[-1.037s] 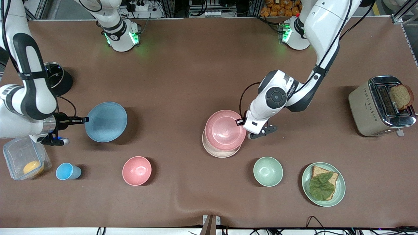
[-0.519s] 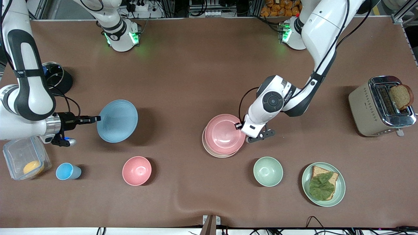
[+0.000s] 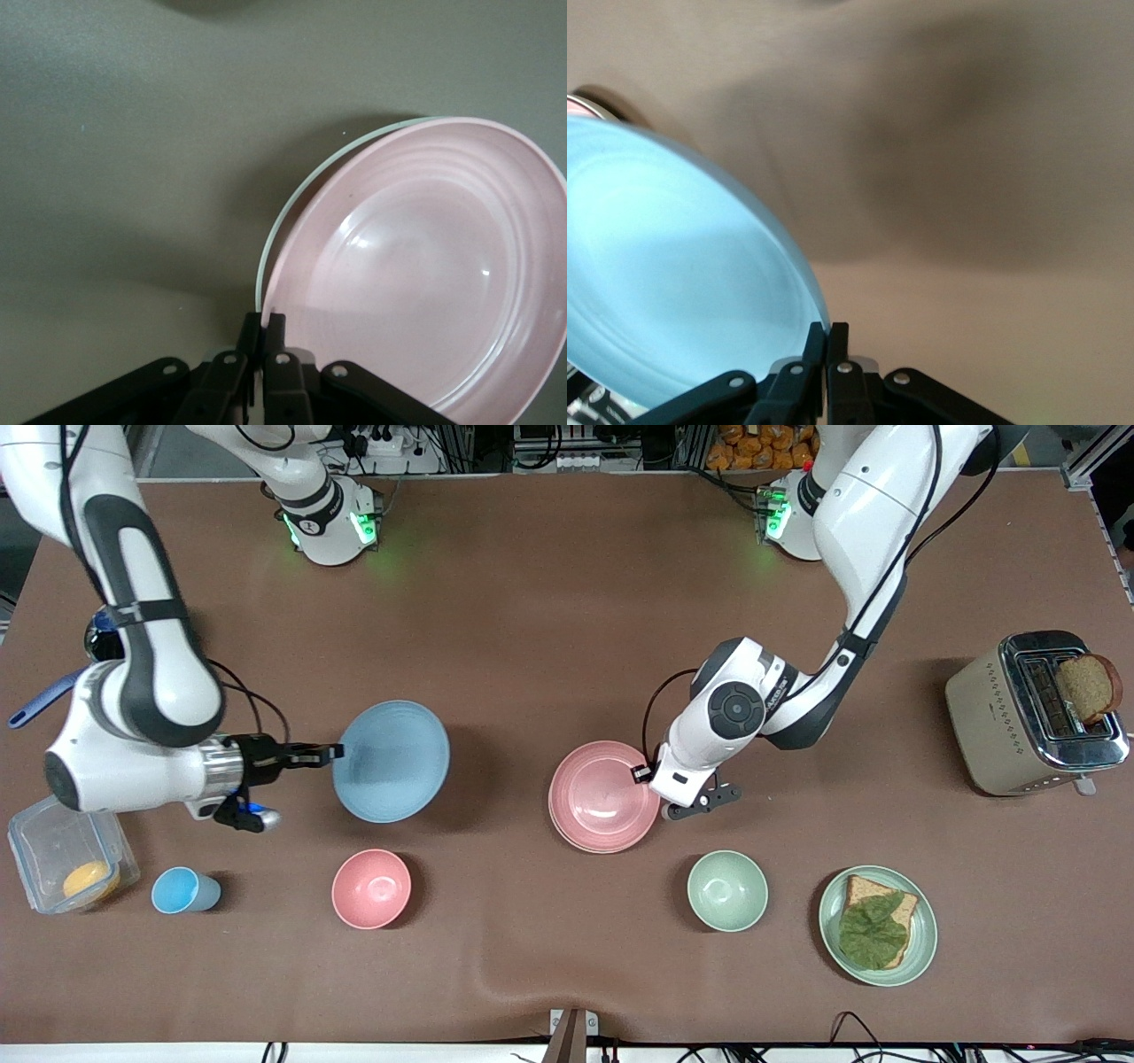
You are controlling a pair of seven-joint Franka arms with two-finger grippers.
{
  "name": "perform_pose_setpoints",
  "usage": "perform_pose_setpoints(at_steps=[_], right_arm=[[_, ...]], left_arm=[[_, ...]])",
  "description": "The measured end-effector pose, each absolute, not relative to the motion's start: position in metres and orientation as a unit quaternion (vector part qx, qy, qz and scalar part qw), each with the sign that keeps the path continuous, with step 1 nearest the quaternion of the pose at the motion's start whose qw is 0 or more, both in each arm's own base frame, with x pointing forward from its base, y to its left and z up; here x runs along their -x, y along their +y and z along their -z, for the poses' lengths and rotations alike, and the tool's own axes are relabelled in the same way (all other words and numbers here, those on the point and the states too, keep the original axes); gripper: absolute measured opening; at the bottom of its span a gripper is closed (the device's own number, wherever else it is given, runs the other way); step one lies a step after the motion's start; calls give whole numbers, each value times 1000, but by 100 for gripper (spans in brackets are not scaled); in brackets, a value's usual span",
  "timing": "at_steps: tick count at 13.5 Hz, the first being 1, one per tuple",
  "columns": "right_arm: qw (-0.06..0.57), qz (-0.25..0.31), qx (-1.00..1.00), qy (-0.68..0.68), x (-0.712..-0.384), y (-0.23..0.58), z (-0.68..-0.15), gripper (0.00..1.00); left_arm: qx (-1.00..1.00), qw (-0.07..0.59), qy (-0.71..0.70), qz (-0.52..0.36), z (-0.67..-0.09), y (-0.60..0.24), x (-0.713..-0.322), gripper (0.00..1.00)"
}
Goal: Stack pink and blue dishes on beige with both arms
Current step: 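Release the pink plate with the left gripper while the right gripper carries the blue plate, then lower the blue plate onto the pink plate while the left gripper withdraws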
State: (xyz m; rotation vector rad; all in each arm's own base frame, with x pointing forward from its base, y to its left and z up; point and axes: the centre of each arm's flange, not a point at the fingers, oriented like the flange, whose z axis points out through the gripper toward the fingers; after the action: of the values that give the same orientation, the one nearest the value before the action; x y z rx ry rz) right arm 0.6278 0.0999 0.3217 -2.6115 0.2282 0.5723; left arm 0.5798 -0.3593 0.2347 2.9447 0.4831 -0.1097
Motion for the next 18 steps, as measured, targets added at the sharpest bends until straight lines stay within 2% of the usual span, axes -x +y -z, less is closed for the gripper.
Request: perform_pose_setpoints(at_steps=[4, 5, 6, 9, 13, 14, 18], right_arm=[[201, -198, 952, 116, -624, 175, -329, 4], [196, -195, 953, 125, -623, 186, -328, 4], [193, -191, 953, 131, -623, 194, -327, 4], [190, -190, 953, 138, -623, 197, -325, 4], [188, -190, 952, 152, -624, 197, -323, 4], [187, -185, 951, 160, -625, 203, -321, 4], [187, -166, 951, 184, -619, 267, -297, 4]], left_arm=[[-983, 80, 162, 37, -233, -362, -583, 5], [-983, 81, 162, 36, -233, -362, -584, 12], [-983, 81, 163, 36, -233, -362, -584, 20], [-982, 91, 166, 24, -245, -362, -594, 55], [-976, 104, 189, -20, -321, -332, -626, 96], [-975, 98, 197, -31, -353, -316, -630, 100], [-973, 61, 211, -68, -482, -236, -626, 100]])
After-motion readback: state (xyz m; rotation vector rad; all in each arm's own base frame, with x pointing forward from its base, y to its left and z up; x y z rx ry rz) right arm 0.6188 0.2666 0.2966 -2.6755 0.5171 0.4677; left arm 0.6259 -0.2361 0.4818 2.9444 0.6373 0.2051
